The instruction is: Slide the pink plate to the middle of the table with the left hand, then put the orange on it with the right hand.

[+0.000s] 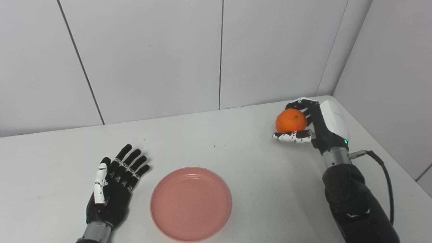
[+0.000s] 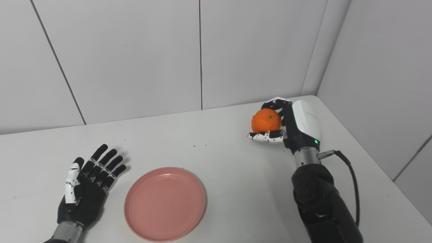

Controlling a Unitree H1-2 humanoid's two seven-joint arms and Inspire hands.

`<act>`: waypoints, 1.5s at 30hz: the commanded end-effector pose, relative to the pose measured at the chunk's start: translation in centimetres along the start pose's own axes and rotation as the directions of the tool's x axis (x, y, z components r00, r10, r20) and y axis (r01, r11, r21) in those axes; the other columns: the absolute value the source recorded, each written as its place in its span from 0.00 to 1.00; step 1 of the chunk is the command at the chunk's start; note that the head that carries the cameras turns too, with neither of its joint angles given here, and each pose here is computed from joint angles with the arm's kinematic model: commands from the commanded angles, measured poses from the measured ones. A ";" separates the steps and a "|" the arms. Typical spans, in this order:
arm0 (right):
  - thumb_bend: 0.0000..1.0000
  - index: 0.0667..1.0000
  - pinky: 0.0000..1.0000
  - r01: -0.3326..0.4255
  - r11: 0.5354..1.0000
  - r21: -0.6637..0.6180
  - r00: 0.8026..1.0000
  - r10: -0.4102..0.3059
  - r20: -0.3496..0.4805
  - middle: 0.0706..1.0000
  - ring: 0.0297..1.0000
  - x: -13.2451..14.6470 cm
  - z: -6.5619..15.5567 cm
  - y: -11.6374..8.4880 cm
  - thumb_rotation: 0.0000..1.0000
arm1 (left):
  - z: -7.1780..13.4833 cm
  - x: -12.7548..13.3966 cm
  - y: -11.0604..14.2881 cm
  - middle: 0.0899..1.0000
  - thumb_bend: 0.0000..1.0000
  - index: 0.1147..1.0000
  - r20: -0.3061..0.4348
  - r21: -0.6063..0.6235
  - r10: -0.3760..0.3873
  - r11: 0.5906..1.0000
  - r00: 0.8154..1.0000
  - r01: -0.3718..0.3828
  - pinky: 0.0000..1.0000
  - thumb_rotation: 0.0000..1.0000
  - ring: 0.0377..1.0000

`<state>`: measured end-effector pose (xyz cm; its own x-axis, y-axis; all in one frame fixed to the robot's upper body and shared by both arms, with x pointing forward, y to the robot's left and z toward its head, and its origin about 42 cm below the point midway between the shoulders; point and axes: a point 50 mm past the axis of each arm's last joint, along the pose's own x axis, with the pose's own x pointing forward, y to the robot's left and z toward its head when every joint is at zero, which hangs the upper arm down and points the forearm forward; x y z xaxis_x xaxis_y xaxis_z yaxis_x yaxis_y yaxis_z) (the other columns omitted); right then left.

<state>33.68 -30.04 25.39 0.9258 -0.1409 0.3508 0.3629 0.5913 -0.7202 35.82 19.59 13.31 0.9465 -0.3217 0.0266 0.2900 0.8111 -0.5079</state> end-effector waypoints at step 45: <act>0.51 0.45 0.29 -0.451 0.886 0.109 0.872 0.412 0.264 0.42 0.36 -6.9 10.0 12.0 0.14 | -1.1 0.8 -4.7 0.78 0.33 0.75 -0.017 0.035 0.109 0.993 0.994 -0.108 0.77 1.00 0.79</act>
<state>30.60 -14.31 19.12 0.9514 0.2938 0.0921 -0.1393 0.6774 -0.7223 34.94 15.44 14.41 0.9728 -0.2300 -0.0264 0.1884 0.8529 -0.4868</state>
